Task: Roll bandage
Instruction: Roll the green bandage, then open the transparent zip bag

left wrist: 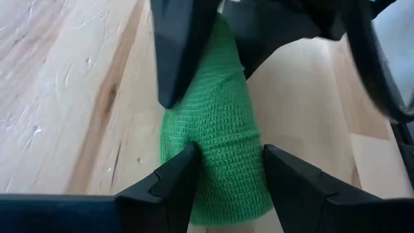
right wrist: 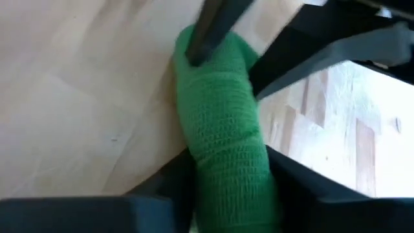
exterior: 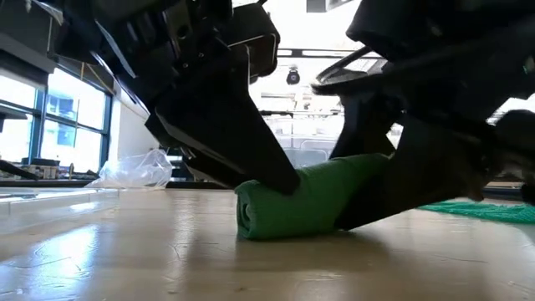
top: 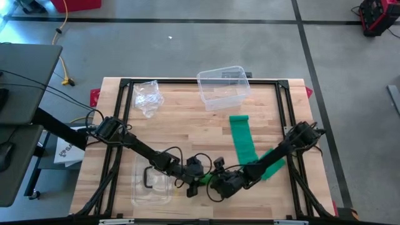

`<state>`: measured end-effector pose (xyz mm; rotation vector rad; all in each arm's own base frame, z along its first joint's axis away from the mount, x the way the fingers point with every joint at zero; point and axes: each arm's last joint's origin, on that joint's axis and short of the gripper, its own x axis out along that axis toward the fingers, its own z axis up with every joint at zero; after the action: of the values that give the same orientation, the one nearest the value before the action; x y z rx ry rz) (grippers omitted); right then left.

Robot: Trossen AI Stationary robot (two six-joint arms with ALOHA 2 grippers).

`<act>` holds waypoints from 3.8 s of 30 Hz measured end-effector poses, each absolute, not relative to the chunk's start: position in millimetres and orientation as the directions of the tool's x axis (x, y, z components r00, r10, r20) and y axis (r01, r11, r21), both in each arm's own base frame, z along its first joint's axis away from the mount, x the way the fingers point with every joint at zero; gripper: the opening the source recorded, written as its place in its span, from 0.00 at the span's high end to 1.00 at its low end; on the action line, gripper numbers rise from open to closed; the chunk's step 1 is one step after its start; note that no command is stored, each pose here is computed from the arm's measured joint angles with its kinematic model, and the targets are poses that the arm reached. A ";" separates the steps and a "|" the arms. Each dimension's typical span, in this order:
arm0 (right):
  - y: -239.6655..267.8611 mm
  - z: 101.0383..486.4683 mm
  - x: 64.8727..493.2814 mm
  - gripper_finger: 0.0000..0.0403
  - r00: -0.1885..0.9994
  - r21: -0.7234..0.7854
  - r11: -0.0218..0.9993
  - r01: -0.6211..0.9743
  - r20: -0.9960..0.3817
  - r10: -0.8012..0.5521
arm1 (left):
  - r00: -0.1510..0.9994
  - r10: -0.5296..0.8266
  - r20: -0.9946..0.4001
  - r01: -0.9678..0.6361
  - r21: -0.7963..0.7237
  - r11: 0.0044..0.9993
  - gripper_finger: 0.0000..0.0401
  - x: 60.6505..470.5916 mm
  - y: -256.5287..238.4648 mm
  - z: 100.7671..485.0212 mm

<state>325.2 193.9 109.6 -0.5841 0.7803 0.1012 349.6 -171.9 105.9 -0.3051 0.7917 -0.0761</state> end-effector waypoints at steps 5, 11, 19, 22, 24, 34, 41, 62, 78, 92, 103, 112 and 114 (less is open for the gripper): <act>188.3 131.8 323.6 0.41 0.710 -0.369 0.883 -0.288 -0.701 -0.061 | 0.701 -0.175 -0.691 -0.047 -0.290 0.956 0.58 349.0 -172.2 105.6; 178.9 156.3 320.1 0.32 0.679 -0.237 0.918 -0.318 -0.733 0.046 | 0.718 -0.158 -0.678 -0.010 -0.238 0.971 0.66 351.4 -173.4 111.9; 172.9 185.6 312.1 0.32 0.699 -0.204 0.926 -0.319 -0.710 0.084 | 0.697 -0.115 -0.708 0.023 -0.138 0.990 0.73 356.7 -176.2 125.8; 172.0 190.8 311.2 0.32 0.709 -0.188 0.934 -0.303 -0.700 0.089 | 0.704 -0.110 -0.701 0.027 -0.128 0.991 0.72 356.6 -175.8 130.4; 171.4 189.9 310.6 0.32 0.701 -0.178 0.940 -0.291 -0.708 0.083 | 0.710 -0.099 -0.697 0.025 -0.116 0.993 0.70 356.4 -174.9 133.4; 169.8 185.3 305.3 0.32 0.665 -0.164 0.960 -0.226 -0.746 0.029 | 0.708 -0.161 -0.688 0.046 -0.182 0.982 0.48 361.2 -165.9 140.9; 167.0 189.3 297.9 0.32 0.635 -0.179 0.957 -0.230 -0.772 0.009 | 0.706 -0.180 -0.685 0.053 -0.202 0.978 0.45 353.4 -152.4 175.5; 90.2 173.6 261.1 0.32 0.701 -0.215 0.971 -0.102 -0.708 -0.083 | 0.200 0.483 -0.852 -0.816 0.128 0.564 0.57 249.4 68.1 196.3; 57.3 169.6 268.9 0.32 0.712 -0.143 0.988 -0.054 -0.699 -0.062 | -0.054 0.626 -0.778 -0.777 0.426 0.463 0.63 235.3 104.1 209.0; 75.2 174.5 264.7 0.32 0.732 -0.036 0.999 -0.020 -0.682 -0.010 | -0.084 0.394 -0.915 -0.712 0.331 0.619 0.92 241.1 122.9 173.6; 123.2 185.6 255.7 0.32 0.823 0.117 0.993 -0.020 -0.561 0.083 | 0.496 0.263 -0.827 -0.420 0.036 0.907 0.99 262.8 -30.1 241.5; 102.8 192.2 271.5 0.32 0.870 0.059 0.997 -0.045 -0.487 0.069 | 0.859 -0.036 -0.510 -0.006 -0.081 0.997 1.00 251.7 -108.4 245.4; 94.6 190.6 276.7 0.32 0.877 0.041 0.997 -0.063 -0.474 0.075 | 0.910 -0.087 -0.405 0.048 -0.104 0.993 1.00 249.7 -115.3 246.5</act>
<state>276.7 94.6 190.6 0.0246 0.4954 0.0721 249.7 -115.3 246.5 -0.0929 0.4215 -0.0697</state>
